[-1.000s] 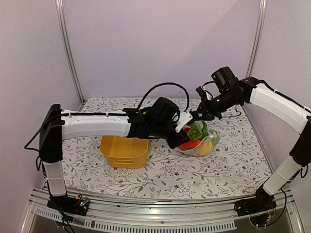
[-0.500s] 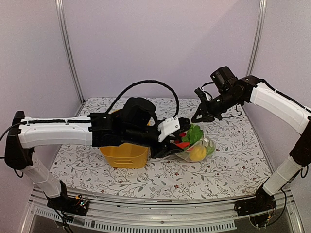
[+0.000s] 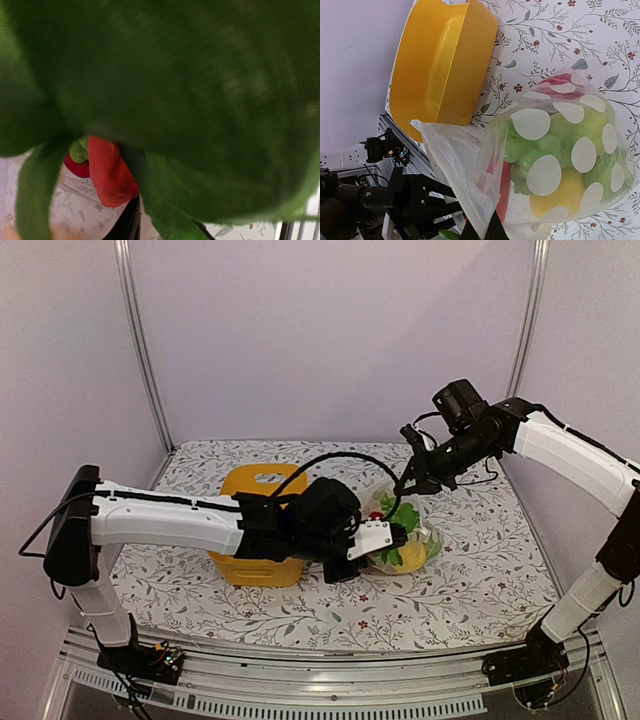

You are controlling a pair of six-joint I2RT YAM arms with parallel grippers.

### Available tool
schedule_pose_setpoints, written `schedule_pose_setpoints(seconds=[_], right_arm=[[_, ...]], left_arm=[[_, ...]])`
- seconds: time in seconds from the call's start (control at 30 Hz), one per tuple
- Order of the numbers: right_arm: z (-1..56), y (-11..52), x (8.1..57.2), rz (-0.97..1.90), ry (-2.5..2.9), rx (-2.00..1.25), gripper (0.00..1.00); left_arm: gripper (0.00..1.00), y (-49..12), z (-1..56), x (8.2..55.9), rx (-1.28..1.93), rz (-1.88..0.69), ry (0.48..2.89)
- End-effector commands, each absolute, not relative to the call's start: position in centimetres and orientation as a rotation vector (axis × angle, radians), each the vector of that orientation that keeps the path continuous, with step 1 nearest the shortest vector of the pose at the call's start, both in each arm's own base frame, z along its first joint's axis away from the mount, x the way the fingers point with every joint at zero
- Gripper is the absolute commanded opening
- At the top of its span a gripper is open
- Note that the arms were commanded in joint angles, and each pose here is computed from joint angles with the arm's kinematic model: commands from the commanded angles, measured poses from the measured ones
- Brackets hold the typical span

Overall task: Place the food in the zip-top bag and seal the zipper
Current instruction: Adjust the fake vegetable in the zipper food storage bag, then pass from the right arm to the left

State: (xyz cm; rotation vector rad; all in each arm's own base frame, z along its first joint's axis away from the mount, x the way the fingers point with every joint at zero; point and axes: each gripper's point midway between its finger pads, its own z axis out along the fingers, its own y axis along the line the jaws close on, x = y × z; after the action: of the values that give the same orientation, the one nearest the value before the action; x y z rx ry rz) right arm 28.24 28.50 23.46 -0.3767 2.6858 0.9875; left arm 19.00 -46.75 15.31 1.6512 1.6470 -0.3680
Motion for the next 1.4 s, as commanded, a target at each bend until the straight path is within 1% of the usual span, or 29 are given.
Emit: schedule_pose_setpoints(seconds=[0.0, 0.17, 0.2, 0.23, 0.27, 0.4, 0.47, 0.53, 0.6, 0.67, 0.77, 0.97, 1.07, 1.17, 1.2, 1.3, 1.37], right_arm=[[24.4, 28.7, 27.7, 1.020, 2.646, -0.407, 0.00], [24.3, 28.6, 27.7, 1.008, 2.645, -0.405, 0.00], [24.4, 28.5, 27.8, 0.996, 2.645, -0.406, 0.00], [24.3, 28.4, 27.8, 0.983, 2.647, -0.410, 0.00], [24.3, 28.3, 27.8, 0.971, 2.651, -0.413, 0.03], [24.6, 27.9, 27.2, 0.953, 2.693, -0.441, 0.21], [24.6, 27.7, 26.8, 0.946, 2.705, -0.441, 0.28], [23.9, 27.4, 26.1, 0.946, 2.735, -0.431, 0.31], [23.0, 27.5, 25.3, 0.960, 2.770, -0.442, 0.32], [22.1, 27.5, 24.9, 0.953, 2.792, -0.454, 0.31], [22.1, 27.7, 24.9, 0.958, 2.784, -0.465, 0.28], [23.5, 28.1, 25.3, 0.981, 2.752, -0.462, 0.14], [24.7, 28.1, 25.2, 0.991, 2.732, -0.459, 0.10], [26.1, 27.9, 25.4, 0.973, 2.702, -0.457, 0.09], [26.1, 27.7, 25.6, 0.953, 2.698, -0.454, 0.09], [25.8, 27.3, 25.3, 0.920, 2.728, -0.470, 0.25], [26.1, 27.0, 24.9, 0.898, 2.752, -0.501, 0.31]], left_arm=[[0.21, -46.7, 15.2, 20.6, 1.647, -0.175, 1.614], [0.03, -47.3, 17.9, 20.2, 1.625, -0.227, 1.579], [0.00, -47.3, 18.7, 20.0, 1.614, -0.252, 1.571], [0.00, -47.4, 19.7, 19.7, 1.603, -0.282, 1.556], [0.00, -47.5, 20.6, 19.5, 1.591, -0.305, 1.545], [0.00, -47.5, 24.4, 19.2, 1.505, -0.359, 1.532], [0.00, -47.5, 24.3, 19.0, 1.491, -0.380, 1.552], [0.00, -47.3, 22.0, 18.8, 1.518, -0.374, 1.589], [0.00, -47.0, 19.1, 18.5, 1.557, -0.356, 1.638], [0.00, -47.2, 18.6, 17.8, 1.566, -0.365, 1.646], [0.00, -47.6, 19.9, 17.0, 1.544, -0.388, 1.619], [0.00, -48.3, 21.5, 16.5, 1.518, -0.396, 1.584], [0.00, -48.6, 22.0, 16.4, 1.512, -0.382, 1.559], [0.00, -48.4, 24.1, 16.8, 1.436, -0.334, 1.503], [0.00, -48.1, 24.1, 16.9, 1.414, -0.329, 1.481], [0.00, -47.7, 22.1, 16.1, 1.476, -0.331, 1.447], [0.00, -47.6, 21.0, 16.0, 1.503, -0.316, 1.497]])
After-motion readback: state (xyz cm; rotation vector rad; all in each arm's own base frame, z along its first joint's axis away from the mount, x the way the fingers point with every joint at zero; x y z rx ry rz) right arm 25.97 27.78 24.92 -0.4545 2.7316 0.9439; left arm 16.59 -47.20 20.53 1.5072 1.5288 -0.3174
